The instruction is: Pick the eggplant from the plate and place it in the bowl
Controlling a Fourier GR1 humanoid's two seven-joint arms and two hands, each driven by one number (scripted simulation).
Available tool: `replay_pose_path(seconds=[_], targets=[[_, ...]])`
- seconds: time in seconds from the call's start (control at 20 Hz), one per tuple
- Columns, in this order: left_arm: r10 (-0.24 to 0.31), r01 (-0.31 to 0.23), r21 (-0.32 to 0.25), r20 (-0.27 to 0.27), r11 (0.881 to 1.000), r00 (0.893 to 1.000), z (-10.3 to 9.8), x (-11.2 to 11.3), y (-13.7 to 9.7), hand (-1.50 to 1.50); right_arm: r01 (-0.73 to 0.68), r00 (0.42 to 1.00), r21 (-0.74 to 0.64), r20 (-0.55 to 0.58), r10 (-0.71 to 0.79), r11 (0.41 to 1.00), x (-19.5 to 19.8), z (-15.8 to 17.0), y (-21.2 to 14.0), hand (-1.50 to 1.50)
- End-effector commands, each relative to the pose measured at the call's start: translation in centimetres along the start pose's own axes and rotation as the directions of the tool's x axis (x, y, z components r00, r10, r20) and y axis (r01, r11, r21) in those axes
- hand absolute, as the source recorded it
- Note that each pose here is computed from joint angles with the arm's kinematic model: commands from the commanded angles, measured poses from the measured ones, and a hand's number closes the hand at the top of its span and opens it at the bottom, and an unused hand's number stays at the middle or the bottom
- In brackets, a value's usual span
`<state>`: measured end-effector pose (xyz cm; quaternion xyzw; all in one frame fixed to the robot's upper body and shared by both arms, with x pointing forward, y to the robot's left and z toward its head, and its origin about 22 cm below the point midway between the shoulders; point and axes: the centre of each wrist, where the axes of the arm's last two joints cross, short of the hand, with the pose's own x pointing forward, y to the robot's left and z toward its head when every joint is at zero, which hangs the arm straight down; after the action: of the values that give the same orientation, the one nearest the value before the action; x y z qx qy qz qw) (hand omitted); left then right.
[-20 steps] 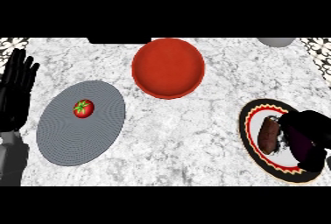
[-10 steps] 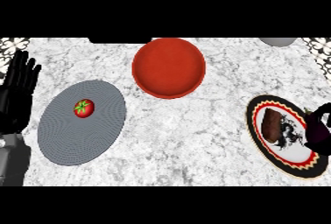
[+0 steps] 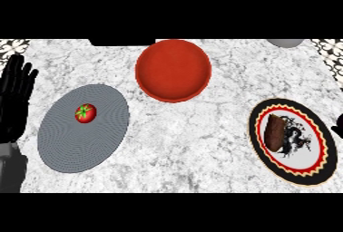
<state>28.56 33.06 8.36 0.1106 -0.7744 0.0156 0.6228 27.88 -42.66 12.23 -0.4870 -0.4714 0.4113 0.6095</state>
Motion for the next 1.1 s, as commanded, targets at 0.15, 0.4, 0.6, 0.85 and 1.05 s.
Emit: replay_pose_path(seconds=[0.15,0.4,0.6,0.85,1.05], targets=[[-0.002,0.002,0.004,-0.001,1.000,1.000,-0.1,-0.2,-0.2,0.00,0.115,0.977,-0.176,0.200,-0.079,0.978,5.0,2.2,-6.4,1.50],[-0.011,0.011,0.003,-0.003,1.000,1.000,-0.4,-0.5,-0.3,0.00,0.316,0.909,-0.141,0.327,-0.257,0.938,9.0,3.4,-9.0,1.50],[0.026,-0.026,-0.029,-0.003,0.999,1.000,-1.6,1.2,-0.7,0.00,0.395,0.861,-0.090,0.383,-0.334,0.914,14.0,2.2,-11.0,1.50],[0.004,-0.004,-0.038,0.005,0.999,1.000,-0.5,0.2,-1.0,0.00,0.412,0.851,-0.028,0.369,-0.374,0.911,21.0,2.8,-13.1,1.50],[0.006,-0.005,-0.026,0.015,1.000,1.000,-0.8,-1.2,-1.5,0.00,0.426,0.838,0.005,0.374,-0.397,0.905,23.4,-0.3,-14.0,1.50]])
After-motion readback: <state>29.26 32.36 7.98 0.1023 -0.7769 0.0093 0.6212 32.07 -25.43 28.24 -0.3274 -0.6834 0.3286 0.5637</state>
